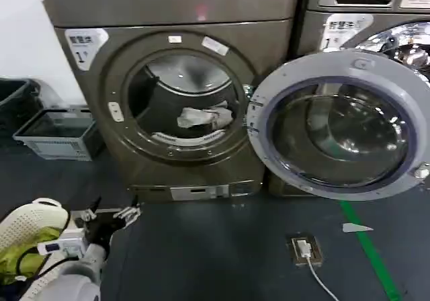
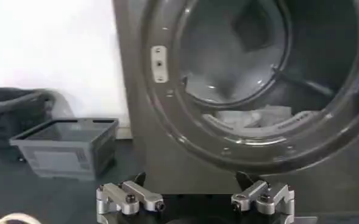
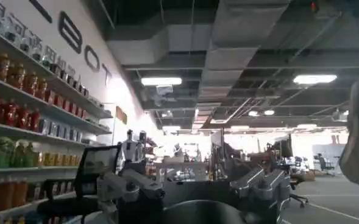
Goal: Grasp the clothes from the dryer.
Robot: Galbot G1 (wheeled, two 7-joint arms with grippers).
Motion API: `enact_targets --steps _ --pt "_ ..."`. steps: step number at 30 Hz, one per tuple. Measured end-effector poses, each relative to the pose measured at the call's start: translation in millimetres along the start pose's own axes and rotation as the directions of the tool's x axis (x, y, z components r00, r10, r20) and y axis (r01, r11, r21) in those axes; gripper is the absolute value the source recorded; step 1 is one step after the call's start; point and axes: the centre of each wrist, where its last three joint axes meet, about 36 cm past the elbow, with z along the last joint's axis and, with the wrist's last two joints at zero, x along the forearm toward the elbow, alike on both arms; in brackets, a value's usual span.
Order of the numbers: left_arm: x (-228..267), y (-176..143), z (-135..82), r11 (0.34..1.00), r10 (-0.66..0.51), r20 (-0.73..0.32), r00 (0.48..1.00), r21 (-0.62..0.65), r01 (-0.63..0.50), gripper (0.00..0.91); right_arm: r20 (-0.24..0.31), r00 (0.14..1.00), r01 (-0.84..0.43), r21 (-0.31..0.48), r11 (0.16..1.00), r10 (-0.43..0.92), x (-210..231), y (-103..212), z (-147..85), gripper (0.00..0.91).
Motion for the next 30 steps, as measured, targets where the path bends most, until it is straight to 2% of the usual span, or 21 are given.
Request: enact_targets --steps 20,30 --pt "1.4 -2.5 -0.4 1.000 0.012 0.002 1.000 0.004 -0.012 0.907 0.005 1.000 0.000 -0.002 1.000 0.000 0.4 0.6 4.6 0.907" --pt "4.4 -4.0 -2.9 1.000 0.015 0.011 1.000 0.004 -0.015 0.907 0.030 0.999 -0.023 -0.022 0.999 0.023 -0.2 -2.7 0.7 0.907"
